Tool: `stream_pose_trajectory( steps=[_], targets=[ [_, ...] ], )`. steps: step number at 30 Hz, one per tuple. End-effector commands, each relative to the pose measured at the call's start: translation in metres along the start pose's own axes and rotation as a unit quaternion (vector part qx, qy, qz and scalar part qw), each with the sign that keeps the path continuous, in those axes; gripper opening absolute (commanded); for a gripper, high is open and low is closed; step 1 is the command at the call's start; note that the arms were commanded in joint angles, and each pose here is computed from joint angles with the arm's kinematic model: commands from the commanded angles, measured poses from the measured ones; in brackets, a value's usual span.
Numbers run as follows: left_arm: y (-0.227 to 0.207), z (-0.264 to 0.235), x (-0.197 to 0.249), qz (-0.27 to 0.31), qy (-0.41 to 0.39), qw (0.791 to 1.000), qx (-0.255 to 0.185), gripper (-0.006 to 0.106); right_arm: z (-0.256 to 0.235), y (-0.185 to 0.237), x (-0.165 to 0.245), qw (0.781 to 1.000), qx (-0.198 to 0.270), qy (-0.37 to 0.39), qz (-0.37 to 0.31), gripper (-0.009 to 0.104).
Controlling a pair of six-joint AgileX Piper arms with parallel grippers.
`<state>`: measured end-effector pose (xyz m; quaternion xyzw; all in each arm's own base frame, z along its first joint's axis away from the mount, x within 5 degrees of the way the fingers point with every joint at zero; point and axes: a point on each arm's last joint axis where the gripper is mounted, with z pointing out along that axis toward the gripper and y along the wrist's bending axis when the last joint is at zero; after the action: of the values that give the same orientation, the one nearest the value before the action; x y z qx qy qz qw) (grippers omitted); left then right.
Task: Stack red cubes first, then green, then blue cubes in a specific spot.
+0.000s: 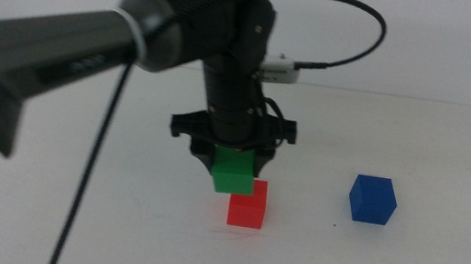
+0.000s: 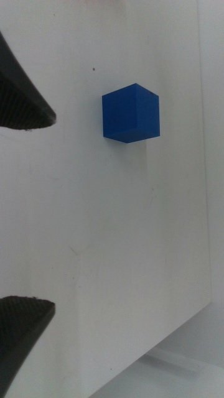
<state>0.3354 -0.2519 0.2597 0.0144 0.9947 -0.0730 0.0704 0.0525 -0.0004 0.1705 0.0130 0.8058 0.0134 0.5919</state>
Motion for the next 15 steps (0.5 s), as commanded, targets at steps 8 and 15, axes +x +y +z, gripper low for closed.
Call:
stream_pose_trajectory(
  steps=[8,15],
  targets=[
    [-0.015,-0.01,0.004,0.009,0.022,1.0,-0.001,-0.002,-0.004,0.0,-0.013,0.998,0.001,-0.055,-0.008,0.087],
    [-0.023,-0.003,-0.005,0.025,0.014,1.0,0.01,-0.002,-0.004,0.0,-0.013,0.998,0.001,-0.055,-0.008,0.087]
  ],
)
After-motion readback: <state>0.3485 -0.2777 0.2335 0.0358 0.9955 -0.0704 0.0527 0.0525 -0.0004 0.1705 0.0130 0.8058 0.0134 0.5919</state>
